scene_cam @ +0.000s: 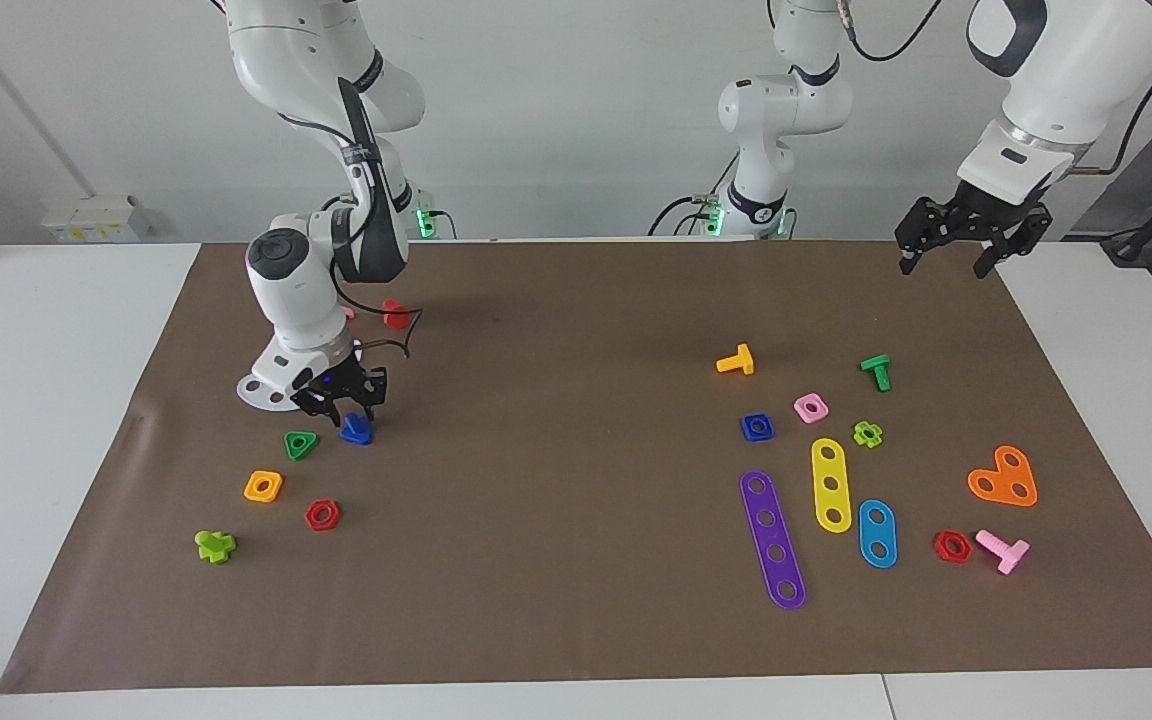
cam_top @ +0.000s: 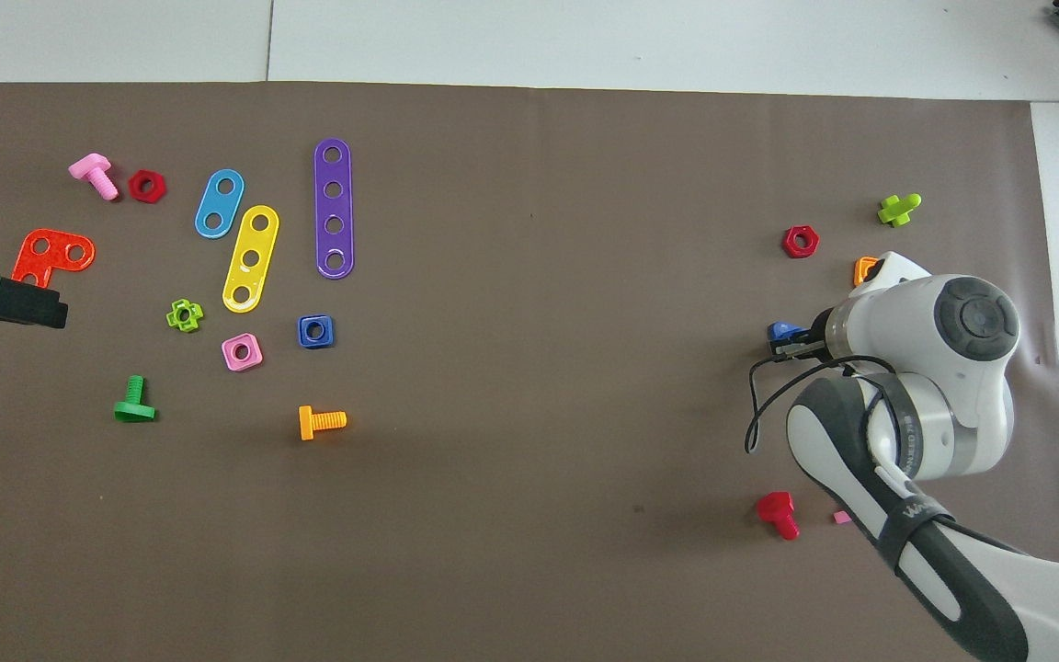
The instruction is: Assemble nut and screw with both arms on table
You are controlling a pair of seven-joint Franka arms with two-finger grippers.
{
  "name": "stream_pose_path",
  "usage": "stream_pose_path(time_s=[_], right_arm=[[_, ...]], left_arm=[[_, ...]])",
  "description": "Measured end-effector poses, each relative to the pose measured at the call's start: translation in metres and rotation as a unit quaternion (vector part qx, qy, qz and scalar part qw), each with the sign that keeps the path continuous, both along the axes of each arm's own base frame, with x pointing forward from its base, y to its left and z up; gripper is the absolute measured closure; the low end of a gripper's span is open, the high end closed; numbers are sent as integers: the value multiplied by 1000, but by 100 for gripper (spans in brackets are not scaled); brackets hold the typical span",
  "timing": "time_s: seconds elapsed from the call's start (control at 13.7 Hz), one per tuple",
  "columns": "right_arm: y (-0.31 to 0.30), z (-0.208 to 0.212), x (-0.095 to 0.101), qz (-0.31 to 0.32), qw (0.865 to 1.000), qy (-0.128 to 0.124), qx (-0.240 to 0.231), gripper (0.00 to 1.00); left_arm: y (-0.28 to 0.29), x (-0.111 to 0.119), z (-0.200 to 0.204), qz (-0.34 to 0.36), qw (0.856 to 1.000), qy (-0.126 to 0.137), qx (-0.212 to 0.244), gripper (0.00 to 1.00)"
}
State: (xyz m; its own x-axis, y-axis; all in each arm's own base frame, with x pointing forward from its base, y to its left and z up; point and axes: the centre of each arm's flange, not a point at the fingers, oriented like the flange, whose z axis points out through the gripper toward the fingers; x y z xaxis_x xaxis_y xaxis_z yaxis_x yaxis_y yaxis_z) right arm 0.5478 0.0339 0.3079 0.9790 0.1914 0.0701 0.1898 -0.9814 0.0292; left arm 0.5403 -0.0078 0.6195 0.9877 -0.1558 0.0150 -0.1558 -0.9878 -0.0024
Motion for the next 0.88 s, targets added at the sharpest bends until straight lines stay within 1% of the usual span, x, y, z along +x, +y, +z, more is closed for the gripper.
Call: stream_pose_path(time_s=[0.29,0.44,0.59,0.88], right_arm=[[-3,-6,-3,1,1000,-4,0,50],[-3,-7,-3,1,1000,-4,0,52],[-3,-7,-3,1,1000,-4,0,59],[-3,-6,-3,1,1000,-5,0,59]], left_arm=[[0,0,0,0,1000,0,0,0],[0,0,0,0,1000,0,0,0],[0,0,0,0,1000,0,0,0],[0,0,0,0,1000,0,0,0]])
